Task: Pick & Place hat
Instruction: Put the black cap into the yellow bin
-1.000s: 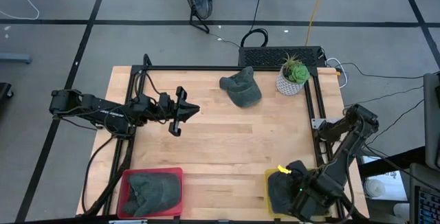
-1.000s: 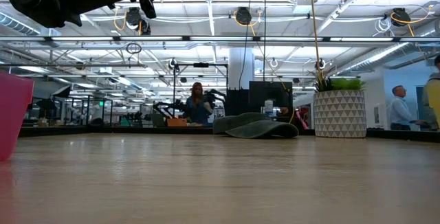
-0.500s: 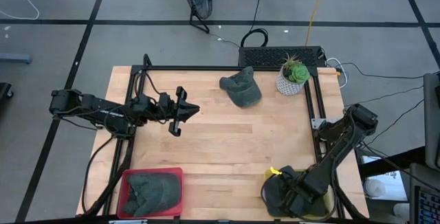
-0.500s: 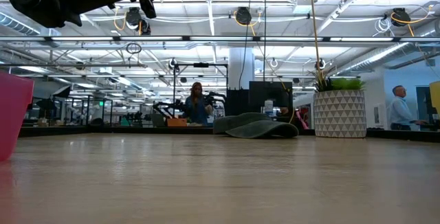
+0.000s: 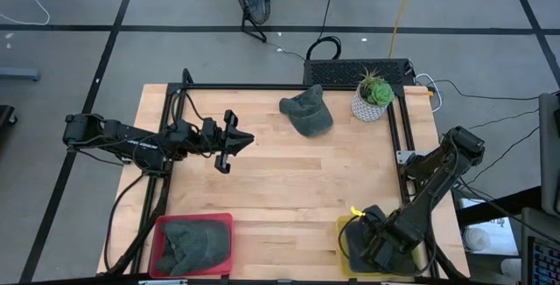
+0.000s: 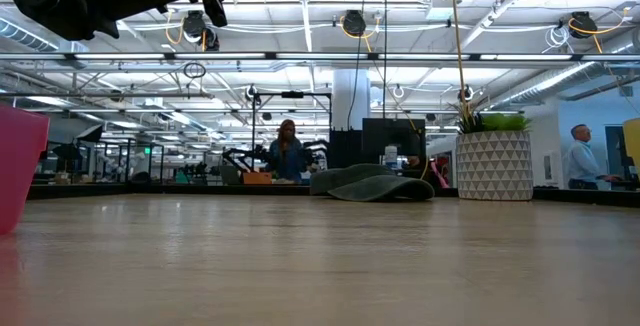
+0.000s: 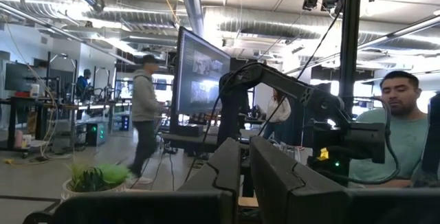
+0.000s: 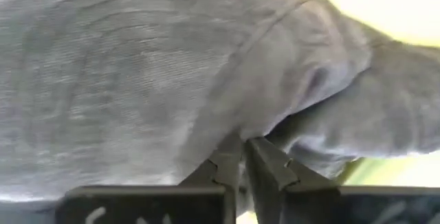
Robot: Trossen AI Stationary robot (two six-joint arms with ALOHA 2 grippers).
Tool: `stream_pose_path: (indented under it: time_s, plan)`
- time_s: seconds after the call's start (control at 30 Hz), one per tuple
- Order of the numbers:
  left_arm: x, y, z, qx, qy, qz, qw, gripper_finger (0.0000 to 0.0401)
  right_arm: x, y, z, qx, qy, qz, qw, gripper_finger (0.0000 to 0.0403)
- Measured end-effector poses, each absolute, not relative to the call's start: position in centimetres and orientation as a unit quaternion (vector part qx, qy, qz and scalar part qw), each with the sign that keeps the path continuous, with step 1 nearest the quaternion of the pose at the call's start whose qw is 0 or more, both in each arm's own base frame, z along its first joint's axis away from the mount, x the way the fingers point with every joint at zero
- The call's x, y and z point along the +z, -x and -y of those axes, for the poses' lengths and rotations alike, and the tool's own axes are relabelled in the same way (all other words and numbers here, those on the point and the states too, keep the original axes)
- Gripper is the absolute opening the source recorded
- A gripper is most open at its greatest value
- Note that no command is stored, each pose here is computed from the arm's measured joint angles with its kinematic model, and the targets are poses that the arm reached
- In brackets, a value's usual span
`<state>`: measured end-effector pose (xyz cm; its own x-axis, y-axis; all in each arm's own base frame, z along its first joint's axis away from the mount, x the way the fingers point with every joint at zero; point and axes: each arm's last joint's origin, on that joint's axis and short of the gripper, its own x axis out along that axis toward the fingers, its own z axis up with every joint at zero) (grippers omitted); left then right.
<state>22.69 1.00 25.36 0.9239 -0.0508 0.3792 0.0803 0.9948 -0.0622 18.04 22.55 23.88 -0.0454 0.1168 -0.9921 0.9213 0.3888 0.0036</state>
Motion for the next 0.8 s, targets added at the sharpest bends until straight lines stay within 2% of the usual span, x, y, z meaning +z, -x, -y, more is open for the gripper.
stream_pose_path:
  time_s: [0.27,0.47,0.53,0.63,0.8]
  plan:
    - [25.4,-22.7,-1.0,-0.034,0.039,0.192,0.98,0.0037,22.7,-17.6,-21.9,-0.374,-0.387,-0.634,0.555,0.0079]
    - [25.4,-22.7,-1.0,-0.034,0.038,0.192,0.98,0.0037,24.9,-17.1,-21.0,-0.34,-0.423,-0.619,0.568,0.0126]
    - [25.4,-22.7,-1.0,-0.033,0.038,0.192,0.98,0.0037,26.0,-17.2,-20.7,-0.317,-0.453,-0.583,0.595,0.013]
    - [25.4,-22.7,-1.0,-0.033,0.038,0.192,0.98,0.0037,27.3,-18.0,-20.8,-0.253,-0.483,-0.506,0.668,0.0126]
    - [25.4,-22.7,-1.0,-0.031,0.033,0.192,0.98,0.0037,26.9,-21.5,-21.7,-0.153,-0.447,-0.453,0.756,0.0104]
